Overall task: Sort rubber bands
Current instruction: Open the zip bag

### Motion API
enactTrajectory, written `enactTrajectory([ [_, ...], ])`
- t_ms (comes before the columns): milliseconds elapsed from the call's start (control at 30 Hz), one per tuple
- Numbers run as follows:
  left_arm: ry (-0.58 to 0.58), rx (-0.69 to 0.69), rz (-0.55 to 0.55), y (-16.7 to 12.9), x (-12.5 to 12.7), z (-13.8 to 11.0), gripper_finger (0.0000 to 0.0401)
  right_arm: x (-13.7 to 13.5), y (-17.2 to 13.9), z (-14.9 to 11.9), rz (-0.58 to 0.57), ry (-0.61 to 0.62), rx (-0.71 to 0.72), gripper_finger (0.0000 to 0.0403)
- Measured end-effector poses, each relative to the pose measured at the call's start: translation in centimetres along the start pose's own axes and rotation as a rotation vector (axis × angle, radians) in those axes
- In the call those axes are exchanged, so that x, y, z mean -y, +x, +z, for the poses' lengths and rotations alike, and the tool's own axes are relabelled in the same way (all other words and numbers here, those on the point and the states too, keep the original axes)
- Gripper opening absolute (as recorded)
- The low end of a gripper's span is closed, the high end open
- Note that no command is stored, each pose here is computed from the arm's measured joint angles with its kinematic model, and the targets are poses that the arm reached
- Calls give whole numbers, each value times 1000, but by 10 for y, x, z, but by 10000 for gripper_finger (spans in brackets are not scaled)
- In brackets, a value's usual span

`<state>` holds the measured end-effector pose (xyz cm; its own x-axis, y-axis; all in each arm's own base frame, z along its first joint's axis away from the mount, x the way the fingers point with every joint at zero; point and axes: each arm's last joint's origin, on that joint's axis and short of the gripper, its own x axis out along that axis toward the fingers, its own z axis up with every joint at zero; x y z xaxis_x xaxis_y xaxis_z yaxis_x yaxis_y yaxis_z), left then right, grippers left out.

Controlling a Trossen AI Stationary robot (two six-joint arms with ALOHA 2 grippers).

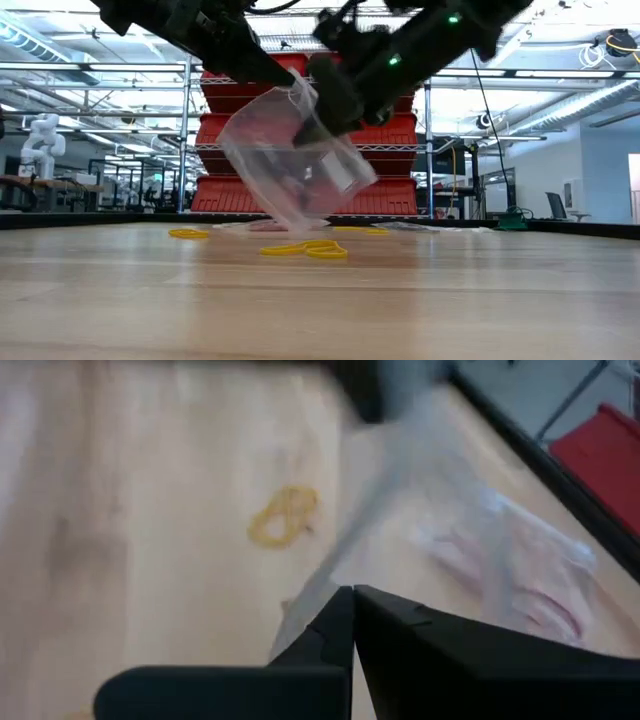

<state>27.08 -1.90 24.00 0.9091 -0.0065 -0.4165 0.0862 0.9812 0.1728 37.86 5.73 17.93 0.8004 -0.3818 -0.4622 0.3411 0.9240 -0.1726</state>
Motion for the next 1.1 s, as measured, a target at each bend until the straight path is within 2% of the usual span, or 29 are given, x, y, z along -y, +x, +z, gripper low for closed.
enactTrajectory([
  [133,-4,13,-16,0,5,2,1,6,-8,-16,55,90,164,0],
  [267,-10,26,-25,4,9,2,1,8,-9,-20,128,103,225,0],
  [467,-10,46,-21,16,10,-1,1,7,-4,-9,198,112,211,19],
  [600,-10,51,-18,17,9,-1,1,2,2,-6,198,82,164,70],
  [767,-9,52,-16,17,9,0,1,-6,15,4,204,125,202,147],
  [833,-8,46,-1,17,9,-1,1,-8,18,5,207,145,170,168],
  [1100,9,38,30,12,7,1,1,-5,0,7,217,124,-13,180],
])
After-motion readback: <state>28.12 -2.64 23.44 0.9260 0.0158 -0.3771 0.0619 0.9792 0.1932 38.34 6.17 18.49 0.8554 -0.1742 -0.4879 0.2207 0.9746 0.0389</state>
